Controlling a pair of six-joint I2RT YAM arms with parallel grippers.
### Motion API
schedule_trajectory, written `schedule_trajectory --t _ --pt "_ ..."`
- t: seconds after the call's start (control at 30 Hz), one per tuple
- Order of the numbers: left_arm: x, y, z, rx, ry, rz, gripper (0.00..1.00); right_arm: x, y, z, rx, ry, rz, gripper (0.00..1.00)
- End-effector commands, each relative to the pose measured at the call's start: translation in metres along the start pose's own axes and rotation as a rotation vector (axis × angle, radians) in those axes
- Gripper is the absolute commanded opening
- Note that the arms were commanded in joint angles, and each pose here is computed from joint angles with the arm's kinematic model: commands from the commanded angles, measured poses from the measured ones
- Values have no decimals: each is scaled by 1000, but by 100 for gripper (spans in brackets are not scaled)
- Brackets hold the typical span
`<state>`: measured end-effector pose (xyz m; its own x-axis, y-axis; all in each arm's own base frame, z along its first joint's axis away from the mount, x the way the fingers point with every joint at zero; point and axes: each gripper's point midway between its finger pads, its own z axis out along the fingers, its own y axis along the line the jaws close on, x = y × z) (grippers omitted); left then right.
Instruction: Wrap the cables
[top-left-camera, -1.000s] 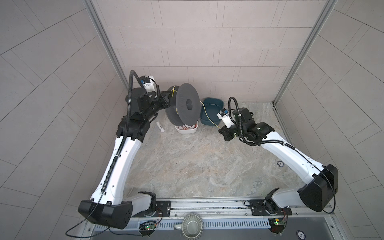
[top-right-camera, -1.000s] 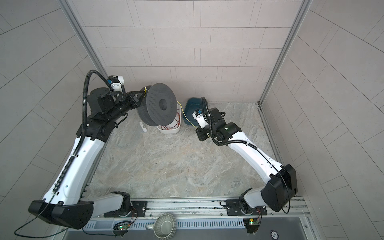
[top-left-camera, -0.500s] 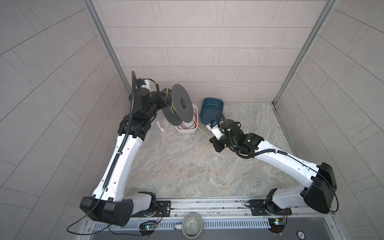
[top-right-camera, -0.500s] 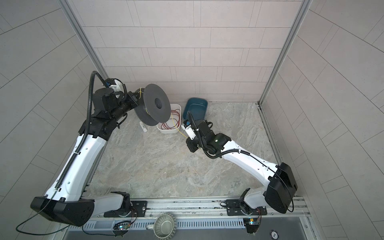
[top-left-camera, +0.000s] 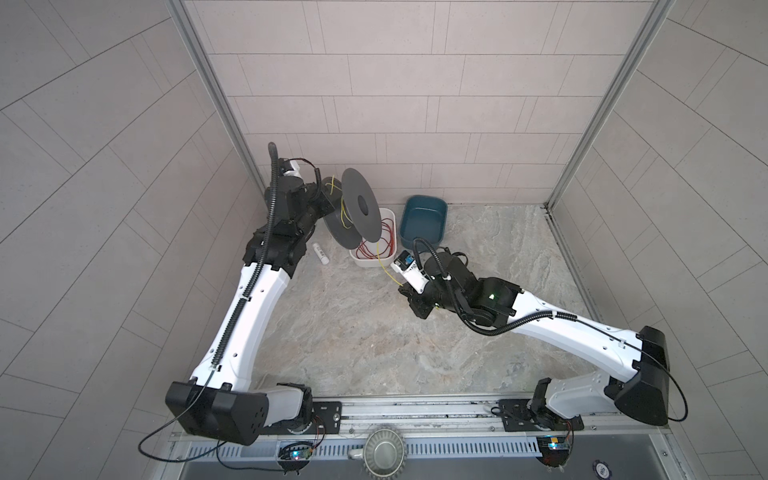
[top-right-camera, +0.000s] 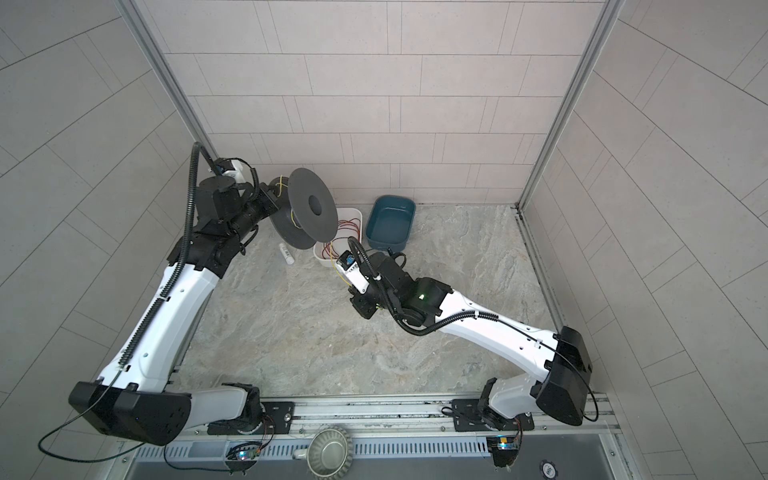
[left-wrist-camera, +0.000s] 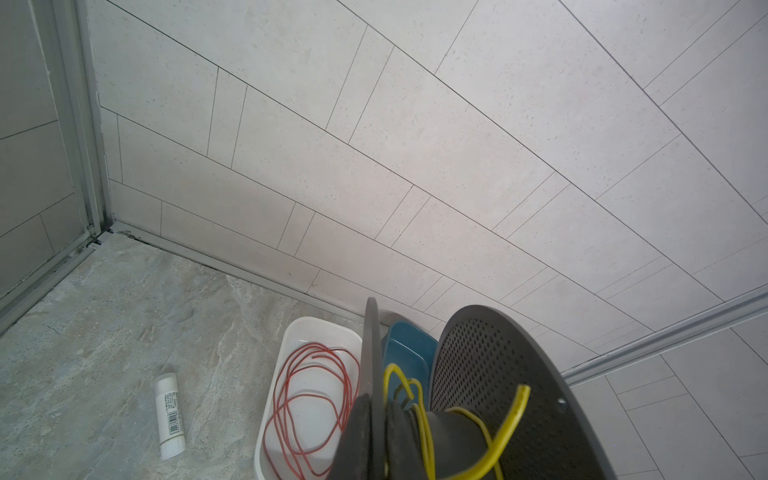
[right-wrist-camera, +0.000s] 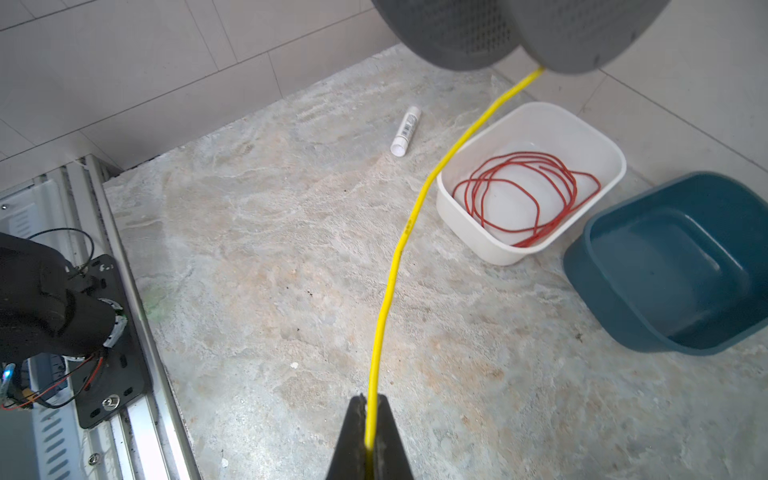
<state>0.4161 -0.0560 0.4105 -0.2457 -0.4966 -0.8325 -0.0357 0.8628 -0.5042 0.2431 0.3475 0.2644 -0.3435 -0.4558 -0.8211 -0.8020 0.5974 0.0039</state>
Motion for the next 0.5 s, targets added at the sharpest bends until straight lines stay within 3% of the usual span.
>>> schedule_trajectory --t 0.0,0.47 --pt "-35 -15 -6 48 -151 -7 0 -11 21 -1 -43 7 -57 0" --pt "10 -14 -3 80 -73 -4 0 -96 49 -16 -91 -132 -101 0"
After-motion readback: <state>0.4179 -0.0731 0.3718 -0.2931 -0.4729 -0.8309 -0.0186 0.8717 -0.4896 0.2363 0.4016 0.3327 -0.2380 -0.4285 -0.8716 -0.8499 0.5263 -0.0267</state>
